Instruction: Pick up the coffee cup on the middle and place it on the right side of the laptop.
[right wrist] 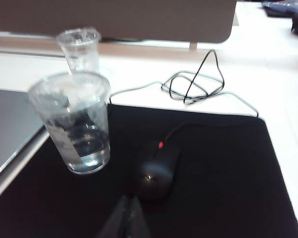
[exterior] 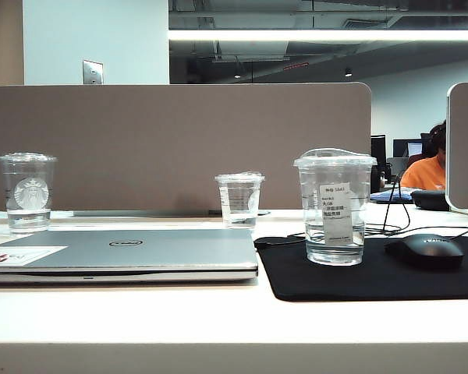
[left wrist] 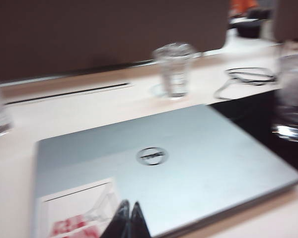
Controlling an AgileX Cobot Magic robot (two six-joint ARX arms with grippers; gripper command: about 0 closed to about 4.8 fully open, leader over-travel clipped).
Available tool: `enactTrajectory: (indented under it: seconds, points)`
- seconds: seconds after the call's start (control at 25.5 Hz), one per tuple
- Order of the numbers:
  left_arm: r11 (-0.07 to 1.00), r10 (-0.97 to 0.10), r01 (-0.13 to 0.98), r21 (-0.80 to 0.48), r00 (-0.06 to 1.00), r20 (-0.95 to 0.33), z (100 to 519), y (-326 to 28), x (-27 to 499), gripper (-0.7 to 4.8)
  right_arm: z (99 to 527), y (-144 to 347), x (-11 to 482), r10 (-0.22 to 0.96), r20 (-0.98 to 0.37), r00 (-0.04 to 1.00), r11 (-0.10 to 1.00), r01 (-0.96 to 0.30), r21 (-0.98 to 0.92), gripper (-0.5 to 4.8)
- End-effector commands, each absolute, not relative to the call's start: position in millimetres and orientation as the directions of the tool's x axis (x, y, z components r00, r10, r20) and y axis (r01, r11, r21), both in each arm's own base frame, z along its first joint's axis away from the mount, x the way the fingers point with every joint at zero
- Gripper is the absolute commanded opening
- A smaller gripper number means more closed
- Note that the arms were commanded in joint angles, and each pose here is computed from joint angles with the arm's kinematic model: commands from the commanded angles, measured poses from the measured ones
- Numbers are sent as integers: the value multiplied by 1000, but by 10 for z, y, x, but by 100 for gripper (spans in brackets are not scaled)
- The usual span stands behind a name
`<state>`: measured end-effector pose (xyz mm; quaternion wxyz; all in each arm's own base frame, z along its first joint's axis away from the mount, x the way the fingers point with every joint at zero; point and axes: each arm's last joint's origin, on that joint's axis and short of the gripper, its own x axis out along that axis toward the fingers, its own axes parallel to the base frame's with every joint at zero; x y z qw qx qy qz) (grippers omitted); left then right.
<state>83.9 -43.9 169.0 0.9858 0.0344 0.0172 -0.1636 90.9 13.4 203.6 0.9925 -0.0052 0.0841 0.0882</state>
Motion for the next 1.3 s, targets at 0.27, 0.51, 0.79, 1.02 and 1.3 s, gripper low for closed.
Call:
enactTrajectory:
  seconds: [0.27,0.51,0.79,1.02,1.3]
  points:
    - [983,-169,169,68,986,-8,1658,-266,931,-6,1679,147,1017,170,-117,979,984,-174,-26,-5]
    - [990,-130,127,62,990,57,1708,-234,942,-5,1570,145,1039,153,-90,984,987,-156,-27,-4]
    - [989,-131,129,67,991,28,1681,-235,942,-5,1559,146,1038,154,-102,983,987,-157,-27,-4]
    - [989,-131,129,67,991,27,1680,-235,942,-5,1559,146,1038,154,-102,983,987,-157,-27,-4]
    - [989,-131,129,67,991,27,1680,-235,942,-5,1559,146,1038,154,-102,983,987,-157,-27,-4]
